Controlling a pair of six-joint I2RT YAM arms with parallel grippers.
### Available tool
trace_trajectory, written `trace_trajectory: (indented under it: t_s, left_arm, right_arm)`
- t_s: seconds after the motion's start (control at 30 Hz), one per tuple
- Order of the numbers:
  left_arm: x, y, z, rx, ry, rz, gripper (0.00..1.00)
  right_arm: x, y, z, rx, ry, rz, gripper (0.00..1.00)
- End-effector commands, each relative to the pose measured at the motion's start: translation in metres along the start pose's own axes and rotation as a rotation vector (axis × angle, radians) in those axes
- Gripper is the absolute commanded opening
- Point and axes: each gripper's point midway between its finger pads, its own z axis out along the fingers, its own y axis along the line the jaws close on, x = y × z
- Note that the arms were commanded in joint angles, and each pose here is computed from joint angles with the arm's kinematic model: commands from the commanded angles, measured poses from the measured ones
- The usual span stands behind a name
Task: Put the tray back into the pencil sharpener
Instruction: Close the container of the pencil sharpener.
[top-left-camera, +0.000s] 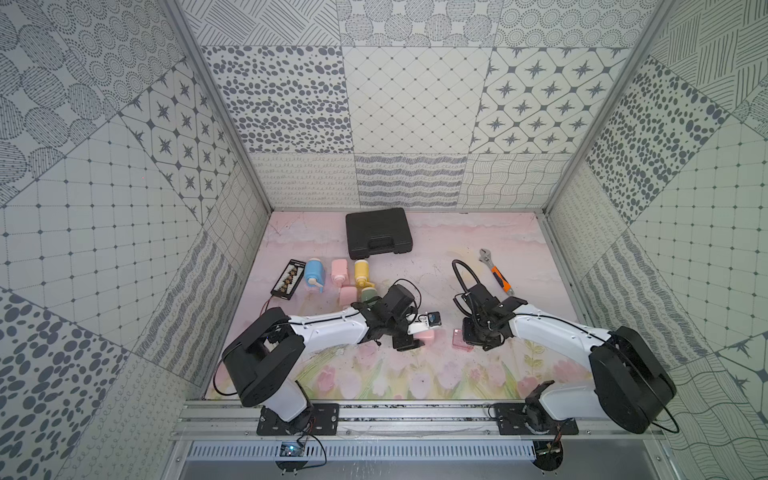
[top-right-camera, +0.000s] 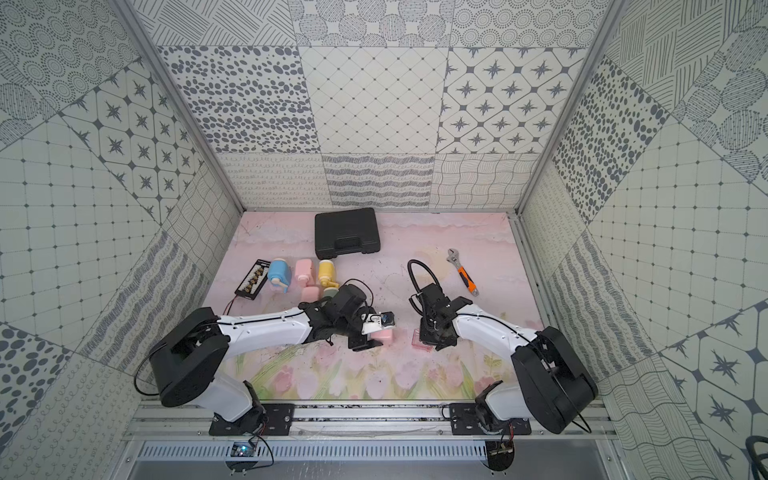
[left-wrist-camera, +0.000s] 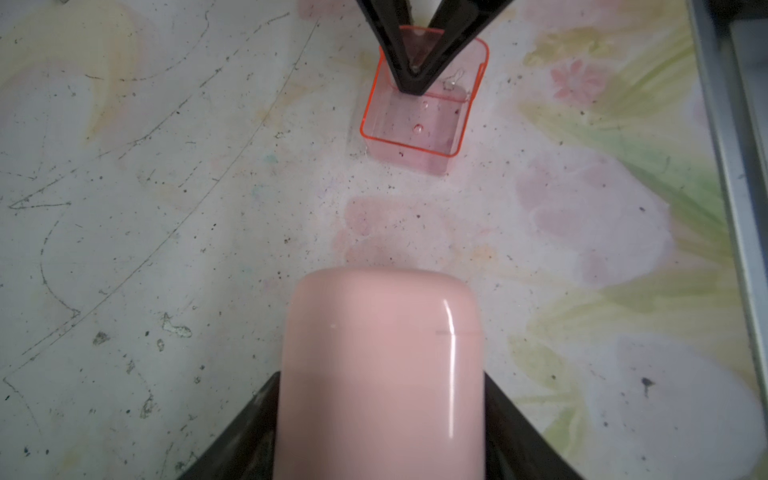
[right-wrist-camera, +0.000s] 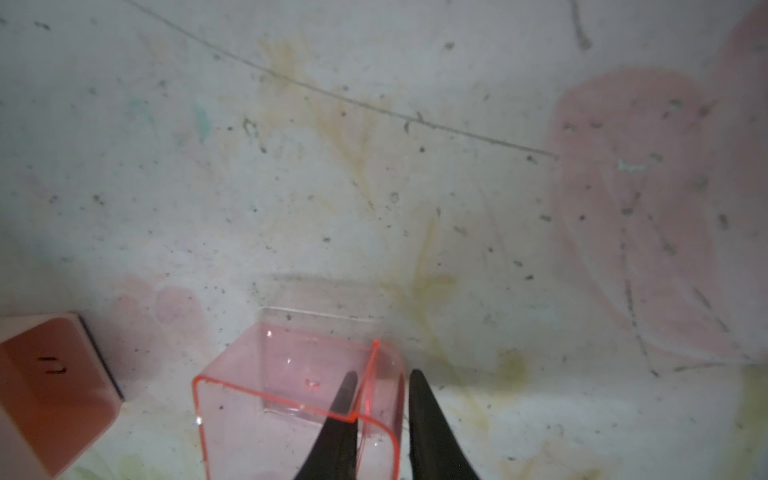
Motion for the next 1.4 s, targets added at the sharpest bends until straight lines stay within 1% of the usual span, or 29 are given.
trace_trajectory:
  t_s: [0.0, 0.27, 0.4, 0.6, 0.77, 0.97, 1.37]
  left_arm:
    - [-0.004, 0.003, 0.0, -0.04, -0.02, 0.004, 0.7]
    - [0.0, 0.001, 0.001, -0.027, -0.006, 0.033, 0.6]
    - [-0.002, 0.0, 0.002, -0.018, -0.013, 0.031, 0.57]
    - [-0.001, 0.002, 0.003, -0.023, -0.006, 0.031, 0.57]
    - [0.0, 0.003, 0.005, -0.027, 0.004, 0.036, 0.61]
    - [-0.001, 0.001, 0.006, -0.008, 0.001, 0.013, 0.64]
    - [-0.001, 0.009, 0.003, -0.027, 0.007, 0.021, 0.62]
  right_arm:
    - [-0.016, 0.018, -0.005, -0.041, -0.057, -0.03, 0.23]
    - [-0.019, 0.045, 0.003, -0.139, -0.05, -0.015, 0.17]
    - [-0.018, 0.056, 0.007, -0.172, -0.046, -0.009, 0.15]
    - [-0.019, 0.071, 0.006, -0.22, -0.045, -0.012, 0.14]
    - [-0.018, 0.075, 0.005, -0.242, -0.047, -0.035, 0.14]
    - [-0.019, 0.082, 0.003, -0.28, -0.056, -0.075, 0.15]
    - [-0.022, 0.074, 0.0, -0.261, -0.104, -0.131, 0.19]
